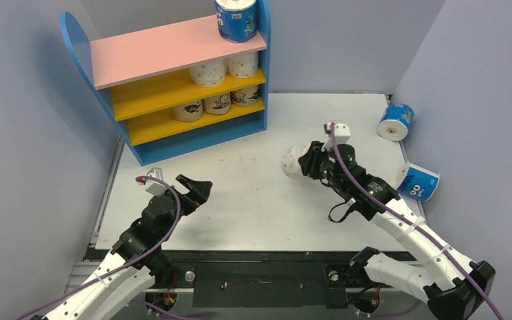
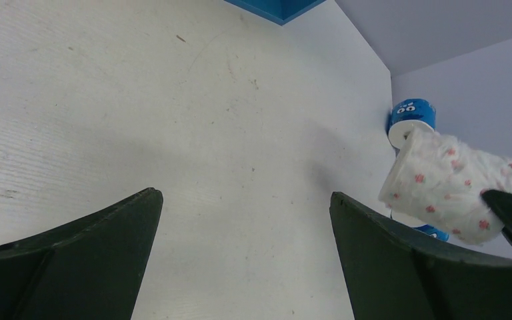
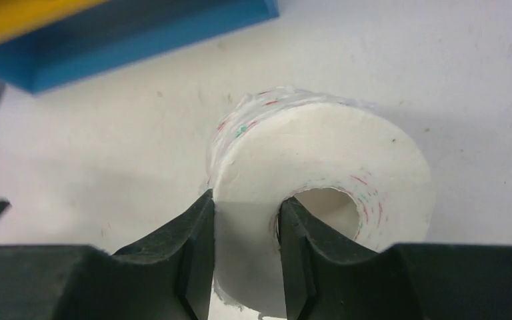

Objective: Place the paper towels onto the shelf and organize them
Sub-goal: Adjust the paper towel at the center of the board, then pick up the paper towel from the center of the board, then place the paper towel at the center of the board.

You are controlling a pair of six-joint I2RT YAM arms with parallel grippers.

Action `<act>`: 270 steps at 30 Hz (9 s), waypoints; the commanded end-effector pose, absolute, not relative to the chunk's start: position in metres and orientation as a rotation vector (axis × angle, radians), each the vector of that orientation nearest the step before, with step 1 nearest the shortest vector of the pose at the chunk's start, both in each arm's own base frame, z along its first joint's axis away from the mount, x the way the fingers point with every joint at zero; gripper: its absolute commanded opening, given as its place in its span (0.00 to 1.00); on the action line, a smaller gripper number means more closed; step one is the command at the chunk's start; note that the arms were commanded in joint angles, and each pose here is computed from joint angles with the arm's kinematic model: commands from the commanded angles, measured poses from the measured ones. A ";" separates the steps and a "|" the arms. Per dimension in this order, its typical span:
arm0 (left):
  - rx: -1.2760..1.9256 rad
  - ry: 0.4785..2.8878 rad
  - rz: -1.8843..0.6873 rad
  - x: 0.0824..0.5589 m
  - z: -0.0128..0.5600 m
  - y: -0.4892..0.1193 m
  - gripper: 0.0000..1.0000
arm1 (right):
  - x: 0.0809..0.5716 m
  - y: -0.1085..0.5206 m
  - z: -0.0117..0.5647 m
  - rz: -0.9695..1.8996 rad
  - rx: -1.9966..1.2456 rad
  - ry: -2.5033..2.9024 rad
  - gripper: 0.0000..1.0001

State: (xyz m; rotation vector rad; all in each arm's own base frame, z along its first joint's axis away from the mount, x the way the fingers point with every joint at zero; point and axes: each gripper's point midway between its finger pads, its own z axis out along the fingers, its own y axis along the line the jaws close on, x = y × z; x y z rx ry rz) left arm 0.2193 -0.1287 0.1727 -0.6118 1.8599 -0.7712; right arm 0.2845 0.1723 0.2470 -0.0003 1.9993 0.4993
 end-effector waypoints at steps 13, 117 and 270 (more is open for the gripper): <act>-0.654 1.888 -0.679 0.219 0.157 -0.116 0.96 | 0.225 0.256 0.163 0.122 -0.688 2.243 0.27; -0.668 1.897 -0.563 0.224 0.140 -0.103 0.98 | 0.247 0.235 0.186 0.500 0.121 2.311 0.16; -0.174 1.311 -0.384 0.400 0.303 -0.086 0.97 | 0.381 0.479 0.393 1.156 0.099 1.868 0.00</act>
